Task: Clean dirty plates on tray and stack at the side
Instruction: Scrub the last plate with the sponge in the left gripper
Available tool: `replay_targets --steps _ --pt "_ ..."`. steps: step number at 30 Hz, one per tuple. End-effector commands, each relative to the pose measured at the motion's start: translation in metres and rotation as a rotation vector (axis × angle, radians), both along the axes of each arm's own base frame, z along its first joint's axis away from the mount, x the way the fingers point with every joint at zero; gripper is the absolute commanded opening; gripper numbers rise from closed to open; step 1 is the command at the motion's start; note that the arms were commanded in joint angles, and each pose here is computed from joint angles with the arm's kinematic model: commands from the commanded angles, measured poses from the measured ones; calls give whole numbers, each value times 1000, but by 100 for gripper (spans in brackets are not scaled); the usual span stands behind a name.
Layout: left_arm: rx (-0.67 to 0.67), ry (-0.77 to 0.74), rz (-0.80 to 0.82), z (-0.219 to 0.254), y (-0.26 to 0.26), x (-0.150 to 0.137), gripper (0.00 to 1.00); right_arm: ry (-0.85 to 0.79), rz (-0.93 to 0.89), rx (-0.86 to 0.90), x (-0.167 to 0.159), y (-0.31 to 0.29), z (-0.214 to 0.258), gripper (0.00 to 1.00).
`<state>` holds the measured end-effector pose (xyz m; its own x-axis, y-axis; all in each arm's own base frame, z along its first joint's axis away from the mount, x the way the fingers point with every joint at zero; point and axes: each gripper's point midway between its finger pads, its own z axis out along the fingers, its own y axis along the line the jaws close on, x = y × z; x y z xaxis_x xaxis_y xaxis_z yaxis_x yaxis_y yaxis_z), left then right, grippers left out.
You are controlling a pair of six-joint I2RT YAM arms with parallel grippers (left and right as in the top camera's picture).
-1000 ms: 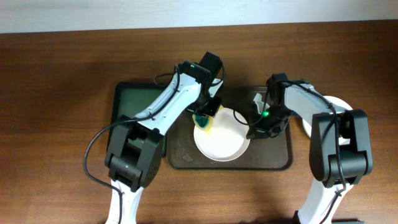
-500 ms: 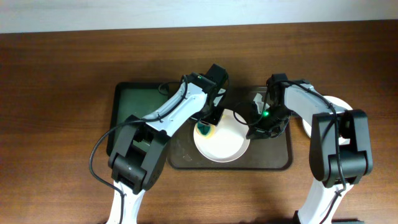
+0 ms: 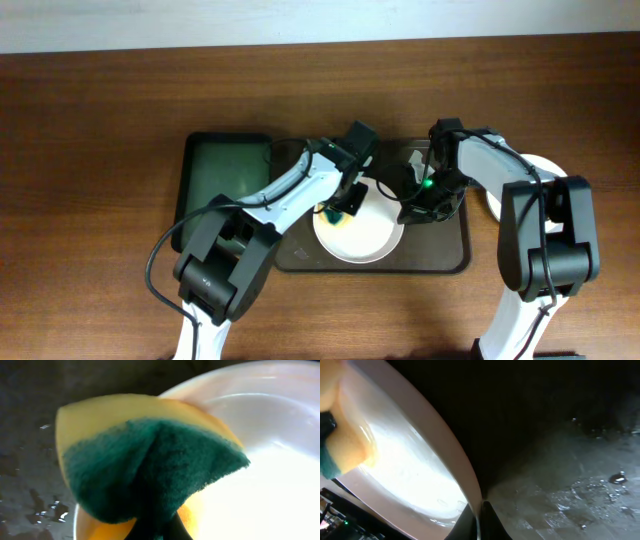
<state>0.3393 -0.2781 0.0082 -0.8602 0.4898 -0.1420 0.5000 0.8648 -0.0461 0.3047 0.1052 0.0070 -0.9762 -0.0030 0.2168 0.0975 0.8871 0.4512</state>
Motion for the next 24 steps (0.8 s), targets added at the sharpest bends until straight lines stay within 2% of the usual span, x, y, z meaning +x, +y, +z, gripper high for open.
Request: replay_targets --steps 1,8,13,15,16,18,21,24 --pt "-118 266 -49 -31 -28 -62 0 -14 -29 14 3 3 6 4" --pt "-435 428 -60 25 -74 -64 0 -22 -33 14 5 4 6 4" --pt "-455 361 -20 68 -65 -30 0 -20 -36 13 5 4 6 4" --pt "-403 272 18 85 -47 -6 0 -21 -36 13 6 4 6 4" --pt "-337 194 60 98 -26 13 0 -22 -36 13 6 4 5 4" --pt "-237 102 117 114 7 33 0 -21 -36 13 6 4 6 4" --pt "-41 -22 216 131 69 56 0 -21 -36 13 6 4 6 8" --pt "132 -72 344 135 126 66 0 -21 -36 13 6 4 6 14"
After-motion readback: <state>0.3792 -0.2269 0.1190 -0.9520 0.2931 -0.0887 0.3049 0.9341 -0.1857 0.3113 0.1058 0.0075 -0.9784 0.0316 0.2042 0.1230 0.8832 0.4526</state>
